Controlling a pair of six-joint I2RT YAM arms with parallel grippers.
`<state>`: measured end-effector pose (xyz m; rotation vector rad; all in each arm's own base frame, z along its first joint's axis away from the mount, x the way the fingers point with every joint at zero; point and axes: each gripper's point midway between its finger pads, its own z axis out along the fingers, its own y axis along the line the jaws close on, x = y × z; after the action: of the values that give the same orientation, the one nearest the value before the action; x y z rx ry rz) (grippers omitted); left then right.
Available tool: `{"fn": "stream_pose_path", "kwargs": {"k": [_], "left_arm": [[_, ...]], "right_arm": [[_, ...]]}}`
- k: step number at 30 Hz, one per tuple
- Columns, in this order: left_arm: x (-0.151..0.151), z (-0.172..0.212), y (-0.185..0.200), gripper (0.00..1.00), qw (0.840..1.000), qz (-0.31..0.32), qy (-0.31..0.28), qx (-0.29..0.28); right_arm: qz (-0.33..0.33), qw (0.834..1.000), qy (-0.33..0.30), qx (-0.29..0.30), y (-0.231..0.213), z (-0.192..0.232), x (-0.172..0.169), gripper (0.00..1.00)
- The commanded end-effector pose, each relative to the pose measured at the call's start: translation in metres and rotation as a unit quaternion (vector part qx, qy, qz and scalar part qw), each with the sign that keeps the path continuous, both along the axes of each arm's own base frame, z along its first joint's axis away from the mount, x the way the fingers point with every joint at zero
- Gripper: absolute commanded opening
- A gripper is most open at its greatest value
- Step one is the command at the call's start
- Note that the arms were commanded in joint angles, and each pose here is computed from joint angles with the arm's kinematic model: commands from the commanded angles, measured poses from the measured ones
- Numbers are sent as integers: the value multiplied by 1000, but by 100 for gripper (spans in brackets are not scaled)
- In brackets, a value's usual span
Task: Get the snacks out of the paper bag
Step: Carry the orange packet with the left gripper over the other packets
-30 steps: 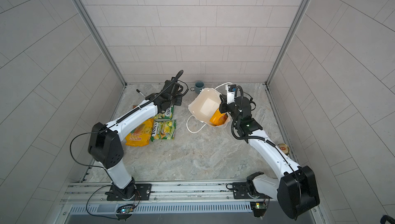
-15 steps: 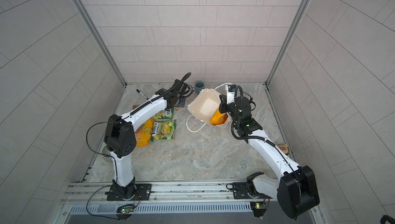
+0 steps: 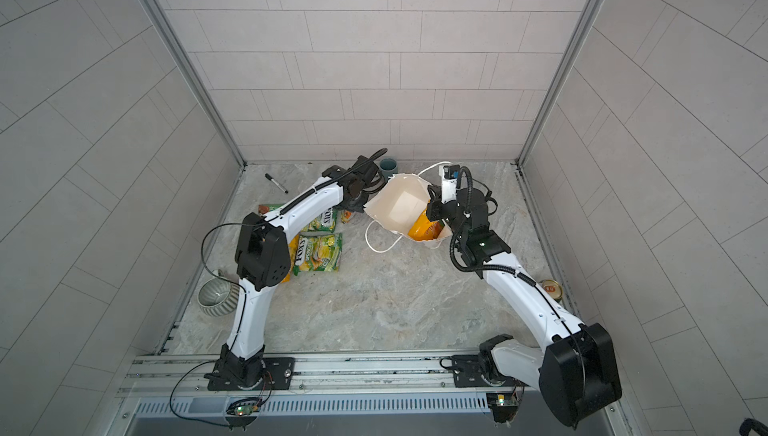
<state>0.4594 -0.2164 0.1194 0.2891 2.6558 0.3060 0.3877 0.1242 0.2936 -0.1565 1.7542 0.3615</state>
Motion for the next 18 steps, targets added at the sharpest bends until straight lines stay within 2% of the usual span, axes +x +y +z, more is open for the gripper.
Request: {"fn": "stream_pose_path", "kwargs": {"k": [1,3,7,10,18], "left_arm": [[-9,-1,6,0,999,8,21,31],[-8,-5,7,1,999,12,22,35],[-6,-8,4,10,999,11,27,32],[-5,-7,3,23,999,10,25,31],[0,-7,-7,28,1000,6,20,7]], "right_arm": [[-14,1000,-13,4,-8,16,-3,0],[-17,1000,-15,5,-10,18,-4,0],[-21,1000,-16,13,-13,17,-3,0],[-18,1000,-14,15,-12,17,-2,0],[-16,1000,-17,17,-11,19,-4,0]]}}
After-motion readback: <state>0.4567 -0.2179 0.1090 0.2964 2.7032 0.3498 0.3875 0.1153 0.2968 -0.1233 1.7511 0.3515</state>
